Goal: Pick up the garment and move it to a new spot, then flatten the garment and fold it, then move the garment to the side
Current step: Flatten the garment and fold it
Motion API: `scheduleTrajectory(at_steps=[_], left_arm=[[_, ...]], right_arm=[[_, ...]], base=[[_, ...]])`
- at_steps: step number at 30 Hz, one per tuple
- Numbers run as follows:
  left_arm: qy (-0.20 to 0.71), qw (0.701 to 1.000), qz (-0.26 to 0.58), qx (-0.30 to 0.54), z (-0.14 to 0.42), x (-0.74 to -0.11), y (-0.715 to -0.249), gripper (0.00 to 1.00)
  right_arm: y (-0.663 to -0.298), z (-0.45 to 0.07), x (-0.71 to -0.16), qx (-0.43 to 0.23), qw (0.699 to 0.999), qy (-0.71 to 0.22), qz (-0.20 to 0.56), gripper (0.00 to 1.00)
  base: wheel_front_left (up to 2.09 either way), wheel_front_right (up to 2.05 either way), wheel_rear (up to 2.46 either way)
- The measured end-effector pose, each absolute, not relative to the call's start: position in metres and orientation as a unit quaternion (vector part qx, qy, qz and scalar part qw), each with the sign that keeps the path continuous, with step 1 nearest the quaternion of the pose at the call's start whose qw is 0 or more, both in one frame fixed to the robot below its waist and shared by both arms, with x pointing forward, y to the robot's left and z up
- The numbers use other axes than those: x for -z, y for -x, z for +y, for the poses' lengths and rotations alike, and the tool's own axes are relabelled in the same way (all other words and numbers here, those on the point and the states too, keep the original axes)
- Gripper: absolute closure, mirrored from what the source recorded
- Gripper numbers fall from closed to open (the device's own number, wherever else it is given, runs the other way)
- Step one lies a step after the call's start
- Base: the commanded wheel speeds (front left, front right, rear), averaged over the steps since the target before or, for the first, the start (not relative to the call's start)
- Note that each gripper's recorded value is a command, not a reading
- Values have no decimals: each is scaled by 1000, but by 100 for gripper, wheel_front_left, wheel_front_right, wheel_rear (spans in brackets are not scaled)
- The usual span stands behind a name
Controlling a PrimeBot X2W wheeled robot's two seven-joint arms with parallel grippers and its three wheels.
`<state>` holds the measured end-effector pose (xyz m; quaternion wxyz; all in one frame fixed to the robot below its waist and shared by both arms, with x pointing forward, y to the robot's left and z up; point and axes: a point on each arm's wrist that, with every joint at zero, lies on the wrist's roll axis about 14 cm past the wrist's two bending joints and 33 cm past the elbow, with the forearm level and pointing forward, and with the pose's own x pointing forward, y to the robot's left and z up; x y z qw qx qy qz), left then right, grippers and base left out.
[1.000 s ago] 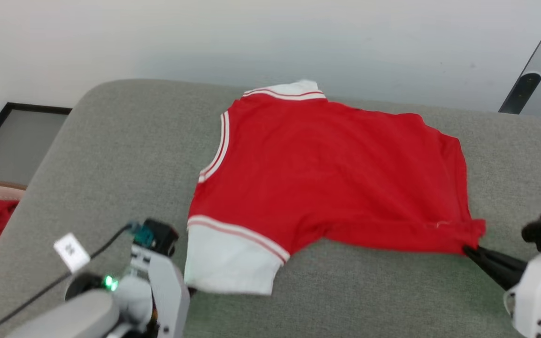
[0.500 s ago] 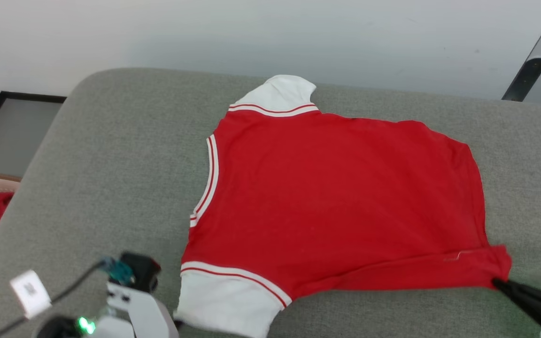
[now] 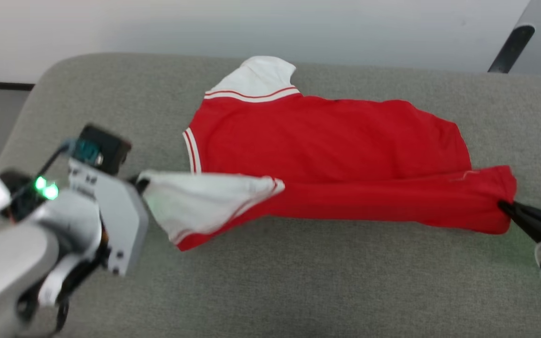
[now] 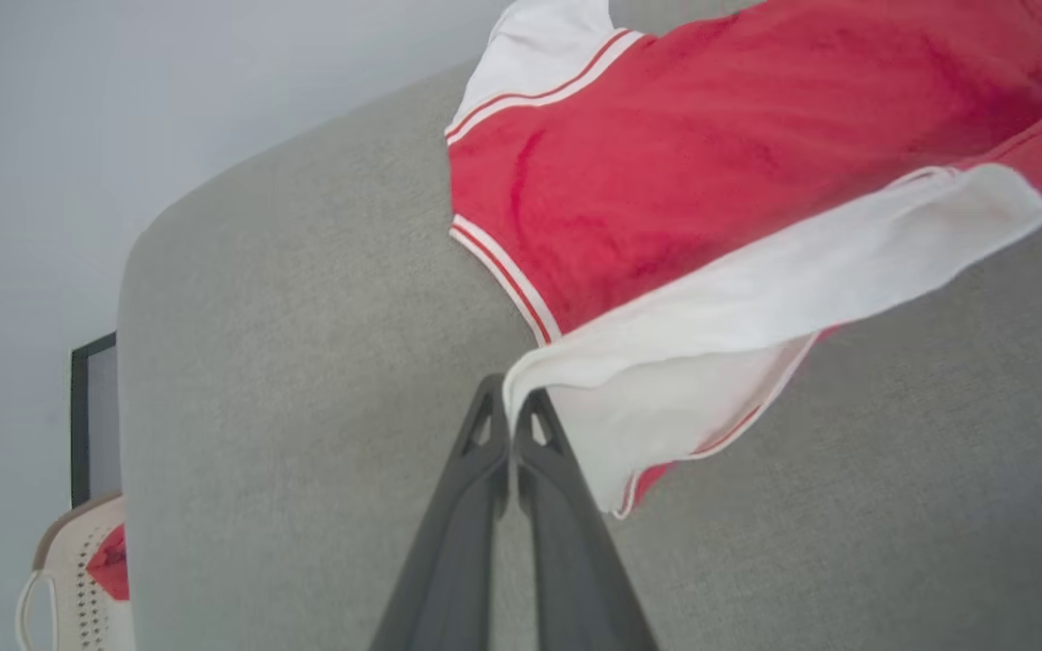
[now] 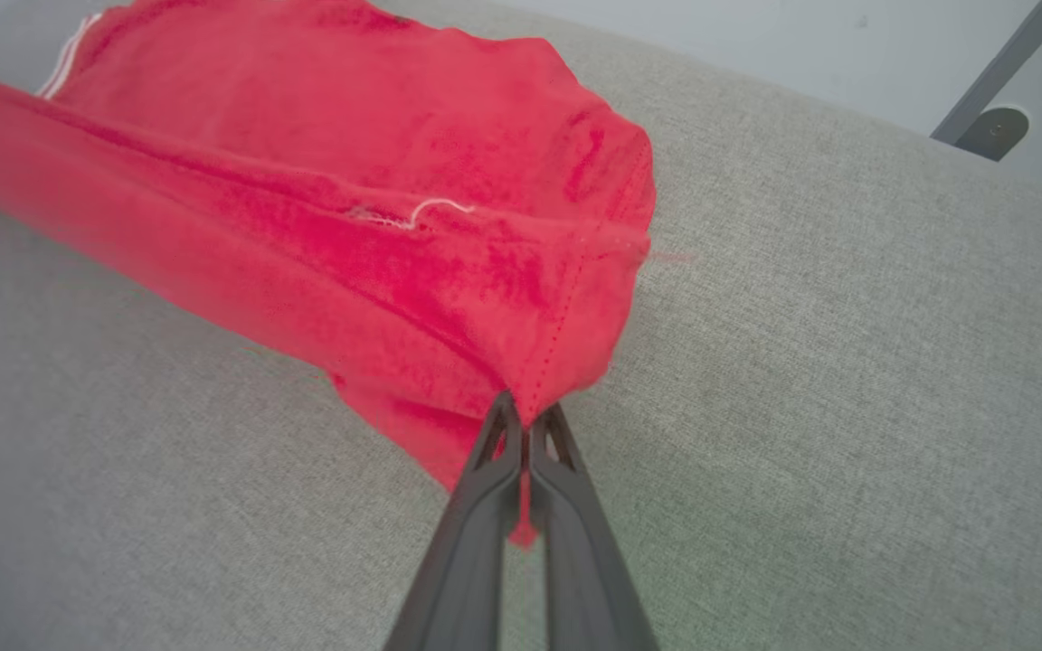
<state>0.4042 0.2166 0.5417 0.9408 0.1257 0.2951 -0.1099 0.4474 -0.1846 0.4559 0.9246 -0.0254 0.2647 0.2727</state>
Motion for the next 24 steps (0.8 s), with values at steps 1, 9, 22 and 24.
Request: scheduleTrajectory(at_steps=[1, 9, 22, 24], left_arm=[[-133, 941, 288, 116, 215, -543, -414, 100], [-177, 925, 299, 154, 209, -522, -476, 100], [-145, 874, 425, 188, 195, -440, -492, 100], [-138, 869, 436, 187, 194, -435, -491, 100]], right_arm=[[-452, -185, -454, -270, 924, 30, 268, 100], [-474, -174, -436, -260, 917, 43, 299, 100], [-470, -169, -402, -259, 895, 26, 362, 100], [-471, -169, -403, -257, 895, 22, 363, 100]], base=[[0, 0, 0], [0, 0, 0], [0, 0, 0], [0, 0, 0]])
